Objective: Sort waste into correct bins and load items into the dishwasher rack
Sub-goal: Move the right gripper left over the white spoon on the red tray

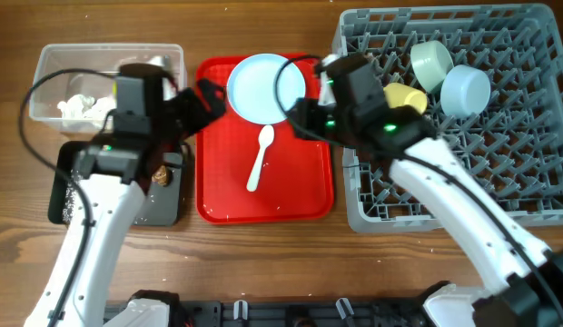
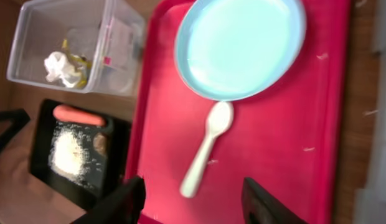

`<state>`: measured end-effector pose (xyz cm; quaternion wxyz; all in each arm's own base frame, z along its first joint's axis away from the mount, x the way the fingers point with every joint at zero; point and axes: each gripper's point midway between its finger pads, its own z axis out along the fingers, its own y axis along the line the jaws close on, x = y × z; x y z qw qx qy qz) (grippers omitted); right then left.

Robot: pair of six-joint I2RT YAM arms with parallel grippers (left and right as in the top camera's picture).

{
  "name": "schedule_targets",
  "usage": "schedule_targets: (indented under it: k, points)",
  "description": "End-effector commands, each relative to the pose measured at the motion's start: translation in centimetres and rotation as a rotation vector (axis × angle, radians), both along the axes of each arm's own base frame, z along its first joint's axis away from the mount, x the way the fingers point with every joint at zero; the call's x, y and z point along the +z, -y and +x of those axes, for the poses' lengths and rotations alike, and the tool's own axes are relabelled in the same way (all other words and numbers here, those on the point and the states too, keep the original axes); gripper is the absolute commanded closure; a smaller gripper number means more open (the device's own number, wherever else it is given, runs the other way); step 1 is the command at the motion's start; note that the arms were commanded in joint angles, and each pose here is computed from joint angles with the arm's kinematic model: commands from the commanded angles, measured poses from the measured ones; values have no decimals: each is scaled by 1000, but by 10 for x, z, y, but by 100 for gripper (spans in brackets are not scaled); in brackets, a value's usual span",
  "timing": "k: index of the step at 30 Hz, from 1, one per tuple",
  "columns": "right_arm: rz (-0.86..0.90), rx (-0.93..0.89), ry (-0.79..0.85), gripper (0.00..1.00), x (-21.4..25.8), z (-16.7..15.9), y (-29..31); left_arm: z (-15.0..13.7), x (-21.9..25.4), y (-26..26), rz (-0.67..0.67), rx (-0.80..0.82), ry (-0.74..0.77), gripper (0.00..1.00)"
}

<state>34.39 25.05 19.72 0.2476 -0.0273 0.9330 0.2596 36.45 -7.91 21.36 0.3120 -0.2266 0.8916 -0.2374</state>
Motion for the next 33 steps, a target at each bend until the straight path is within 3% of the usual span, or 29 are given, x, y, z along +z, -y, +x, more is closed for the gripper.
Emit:
schedule_targets:
  k: [1, 5, 14, 21, 23, 28, 33]
  points:
    - [38, -41, -106, 46, -28, -1, -25, -1, 2, -50, 11, 165, -28, 0]
    - [21, -69, -198, 58, -62, -4, -37, -12, -9, -93, 10, 285, -93, 0]
    - [-49, -62, -253, 63, -129, -8, -71, -27, -22, -109, 4, 336, -176, 0]
    - [-91, -51, -183, 64, -131, -15, -87, -27, -22, -109, 4, 336, -175, 0]
    - [-122, -58, -137, 69, -131, -15, -91, -27, -22, -109, 5, 336, -175, 0]
    - [-152, -31, -43, 96, -130, -25, -113, -27, -22, -109, 5, 336, -175, 0]
    - [-178, 40, 38, 96, -137, -30, -134, -27, -22, -109, 5, 336, -175, 0]
